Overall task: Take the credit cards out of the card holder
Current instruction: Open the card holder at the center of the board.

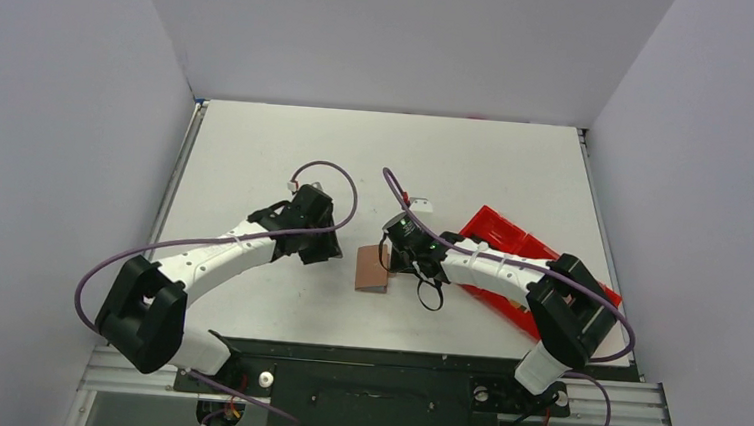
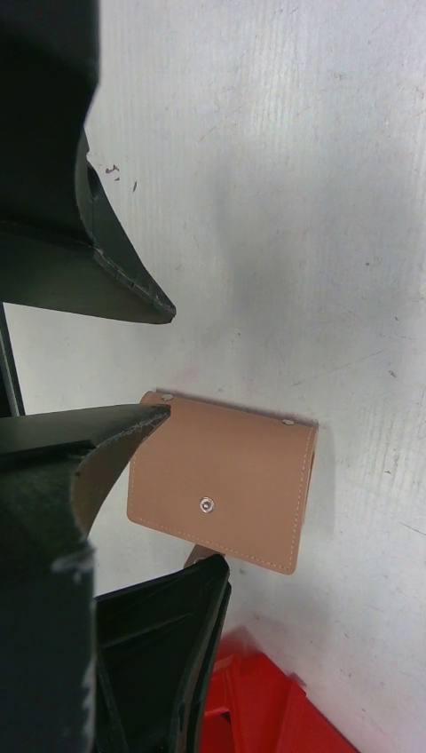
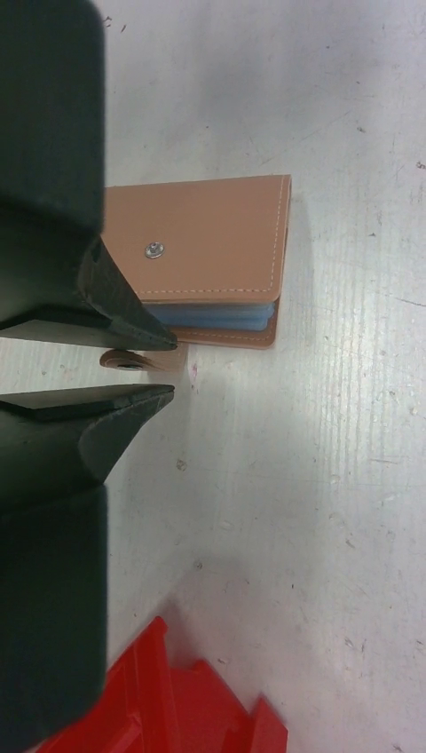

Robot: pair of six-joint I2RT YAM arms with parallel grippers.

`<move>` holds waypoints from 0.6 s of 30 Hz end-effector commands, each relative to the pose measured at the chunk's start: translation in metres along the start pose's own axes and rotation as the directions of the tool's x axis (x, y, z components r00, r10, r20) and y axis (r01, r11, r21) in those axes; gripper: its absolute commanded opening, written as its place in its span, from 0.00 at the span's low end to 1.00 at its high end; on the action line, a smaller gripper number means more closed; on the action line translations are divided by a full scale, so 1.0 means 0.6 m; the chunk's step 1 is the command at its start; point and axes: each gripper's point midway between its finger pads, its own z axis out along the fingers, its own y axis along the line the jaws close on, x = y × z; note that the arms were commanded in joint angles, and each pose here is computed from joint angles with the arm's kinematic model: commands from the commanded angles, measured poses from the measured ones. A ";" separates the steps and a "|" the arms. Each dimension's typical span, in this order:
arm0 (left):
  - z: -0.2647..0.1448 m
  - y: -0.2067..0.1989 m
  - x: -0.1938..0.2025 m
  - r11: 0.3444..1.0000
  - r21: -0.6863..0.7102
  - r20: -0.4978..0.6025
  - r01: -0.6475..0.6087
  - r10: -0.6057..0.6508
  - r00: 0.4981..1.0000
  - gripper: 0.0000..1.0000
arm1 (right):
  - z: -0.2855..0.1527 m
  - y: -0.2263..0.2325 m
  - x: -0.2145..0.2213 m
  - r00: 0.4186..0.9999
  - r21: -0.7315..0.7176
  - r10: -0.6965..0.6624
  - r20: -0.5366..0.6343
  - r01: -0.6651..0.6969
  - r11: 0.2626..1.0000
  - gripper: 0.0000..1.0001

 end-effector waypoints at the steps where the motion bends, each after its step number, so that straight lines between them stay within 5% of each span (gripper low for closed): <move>1: 0.003 -0.022 -0.018 0.999 0.047 0.026 -0.008 0.007 1.000 0.36 | 0.006 0.010 -0.010 0.999 -0.010 0.011 0.030 -0.011 1.000 0.18; 5: 0.009 -0.024 -0.014 0.999 0.052 0.014 -0.013 0.012 1.000 0.36 | 0.009 0.013 -0.008 1.000 -0.018 0.006 0.023 -0.005 1.000 0.17; 9: 0.011 -0.029 -0.009 0.997 0.067 0.003 -0.023 0.023 1.000 0.37 | 0.002 0.014 -0.012 1.000 -0.025 0.011 0.029 -0.010 1.000 0.00; 18: 0.017 -0.045 0.004 0.991 0.126 -0.029 -0.052 0.056 0.998 0.44 | -0.074 0.042 -0.075 0.993 -0.114 0.039 0.111 -0.026 0.993 0.00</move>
